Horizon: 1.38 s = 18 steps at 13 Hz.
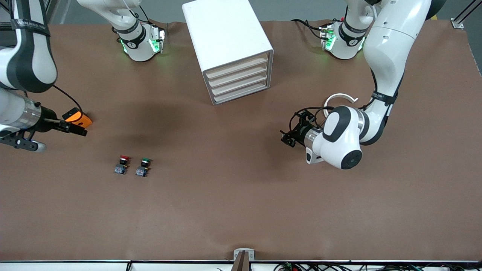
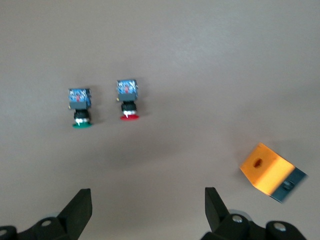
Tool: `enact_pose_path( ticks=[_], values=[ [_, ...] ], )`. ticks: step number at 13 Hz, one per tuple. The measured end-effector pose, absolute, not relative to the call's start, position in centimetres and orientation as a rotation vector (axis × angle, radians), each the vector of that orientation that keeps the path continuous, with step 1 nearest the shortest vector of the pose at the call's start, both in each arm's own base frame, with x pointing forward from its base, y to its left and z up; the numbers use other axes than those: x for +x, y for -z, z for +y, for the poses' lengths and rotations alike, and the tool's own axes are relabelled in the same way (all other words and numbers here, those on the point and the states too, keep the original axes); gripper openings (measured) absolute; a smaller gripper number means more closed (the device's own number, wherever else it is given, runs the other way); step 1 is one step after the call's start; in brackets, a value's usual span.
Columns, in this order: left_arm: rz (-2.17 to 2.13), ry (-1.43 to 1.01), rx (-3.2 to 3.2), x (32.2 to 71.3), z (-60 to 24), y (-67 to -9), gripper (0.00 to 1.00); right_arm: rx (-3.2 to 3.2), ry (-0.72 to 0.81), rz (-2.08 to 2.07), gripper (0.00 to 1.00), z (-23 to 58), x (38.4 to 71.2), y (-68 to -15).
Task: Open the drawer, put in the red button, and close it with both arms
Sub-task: 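Reach the right gripper to the red button while the left gripper reaches the drawer, then grasp the red button with the right gripper while the left gripper grips the drawer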
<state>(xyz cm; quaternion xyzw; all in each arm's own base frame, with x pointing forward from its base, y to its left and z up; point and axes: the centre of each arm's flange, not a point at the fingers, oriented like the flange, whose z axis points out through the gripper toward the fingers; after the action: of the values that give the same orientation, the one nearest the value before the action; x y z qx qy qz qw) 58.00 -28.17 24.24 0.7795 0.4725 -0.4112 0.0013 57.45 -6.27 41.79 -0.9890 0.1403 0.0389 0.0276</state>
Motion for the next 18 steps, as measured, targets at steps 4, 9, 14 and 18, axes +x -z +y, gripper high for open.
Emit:
enact_pose_path(
  ticks=[4,9,14,18],
  values=[
    [1.849,1.538,2.213,57.1,-29.8,-22.0,1.00,-3.053,-0.020,0.522,1.00,-3.5,58.2,-36.5],
    [2.178,1.875,1.968,54.5,-32.8,-18.9,1.00,-3.057,0.089,0.579,1.00,-1.8,60.2,-30.1],
    [2.254,2.203,1.883,50.7,-36.8,-19.0,1.00,-3.067,0.135,0.586,1.00,-2.0,60.8,-25.5],
    [2.276,2.275,1.916,48.2,-39.8,-19.0,1.00,-3.077,0.164,0.582,1.00,-1.9,61.0,-21.7]
  ],
)
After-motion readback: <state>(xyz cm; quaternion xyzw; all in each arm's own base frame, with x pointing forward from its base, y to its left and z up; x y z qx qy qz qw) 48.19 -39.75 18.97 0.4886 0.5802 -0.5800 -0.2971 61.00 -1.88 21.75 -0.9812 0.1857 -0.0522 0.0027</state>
